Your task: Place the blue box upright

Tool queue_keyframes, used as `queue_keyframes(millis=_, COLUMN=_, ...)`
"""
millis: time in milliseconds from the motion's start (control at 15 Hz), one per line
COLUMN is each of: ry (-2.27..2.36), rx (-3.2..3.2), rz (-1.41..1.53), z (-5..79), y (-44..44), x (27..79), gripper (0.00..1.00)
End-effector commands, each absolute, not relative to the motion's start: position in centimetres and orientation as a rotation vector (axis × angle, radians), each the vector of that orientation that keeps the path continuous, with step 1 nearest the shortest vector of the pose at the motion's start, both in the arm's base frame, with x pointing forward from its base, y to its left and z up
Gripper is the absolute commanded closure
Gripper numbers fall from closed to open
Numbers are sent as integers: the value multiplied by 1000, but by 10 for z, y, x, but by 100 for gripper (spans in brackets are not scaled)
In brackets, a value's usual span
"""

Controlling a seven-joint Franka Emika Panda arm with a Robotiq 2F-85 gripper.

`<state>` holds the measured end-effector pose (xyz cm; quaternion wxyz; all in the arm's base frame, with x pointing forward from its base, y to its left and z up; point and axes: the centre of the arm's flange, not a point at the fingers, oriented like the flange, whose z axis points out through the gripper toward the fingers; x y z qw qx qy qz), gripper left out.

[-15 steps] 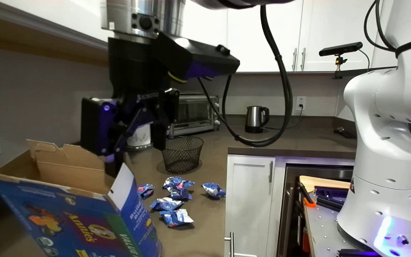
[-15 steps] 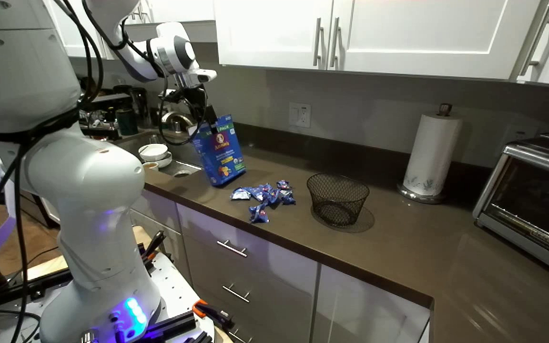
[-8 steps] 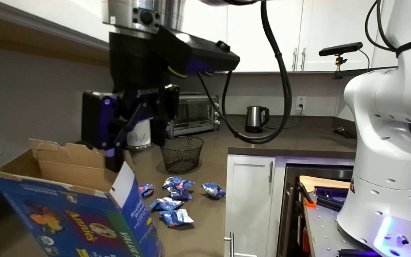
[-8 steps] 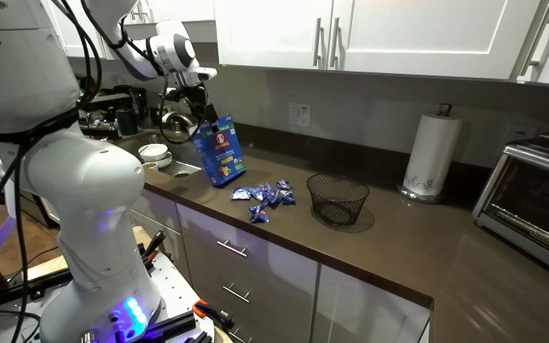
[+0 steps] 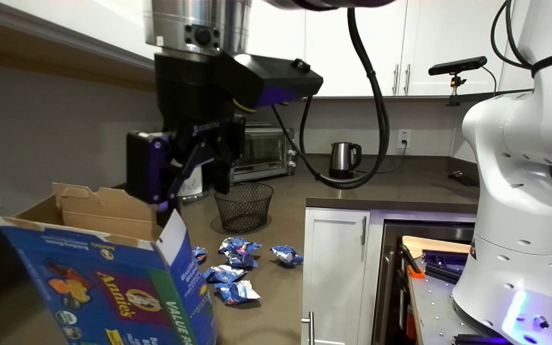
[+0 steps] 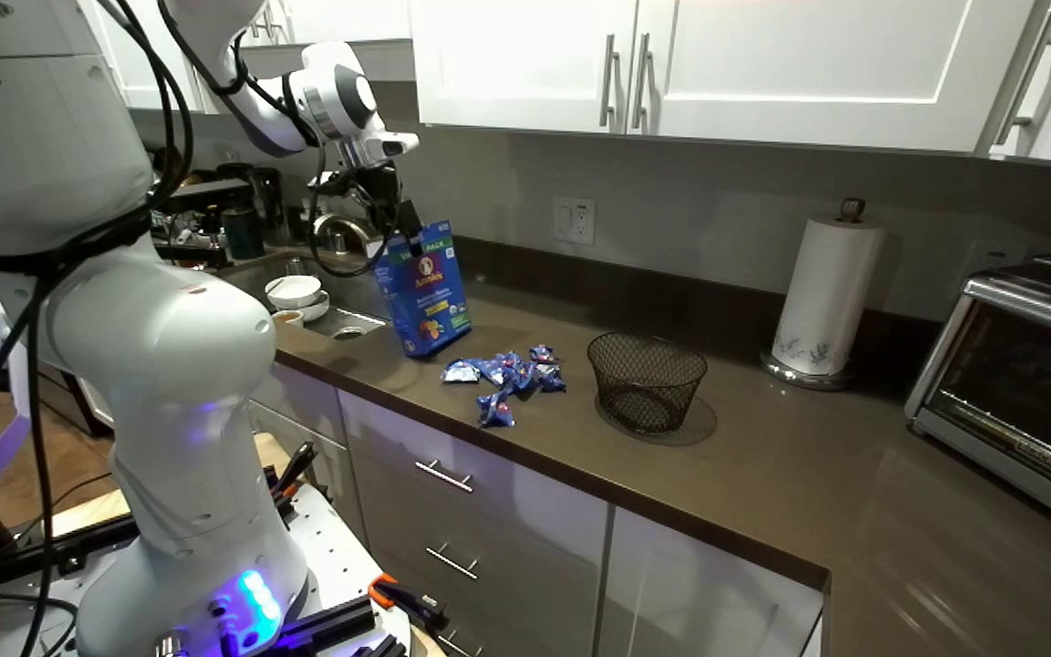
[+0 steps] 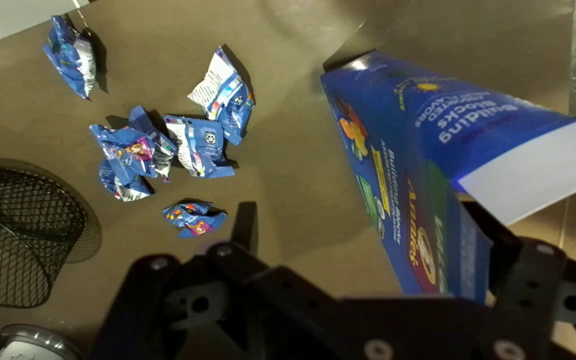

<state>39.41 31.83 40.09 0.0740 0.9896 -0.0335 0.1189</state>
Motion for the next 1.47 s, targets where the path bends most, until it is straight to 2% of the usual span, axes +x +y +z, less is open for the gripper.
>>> queue_keyframes(millis=0, ry=-85, rx=2931, rz=360, z=401, y=312, x=393, gripper=0)
queue_keyframes(millis=1400, ry=-124, rx=2919, rz=361, z=403, y=287, x=399, gripper=0)
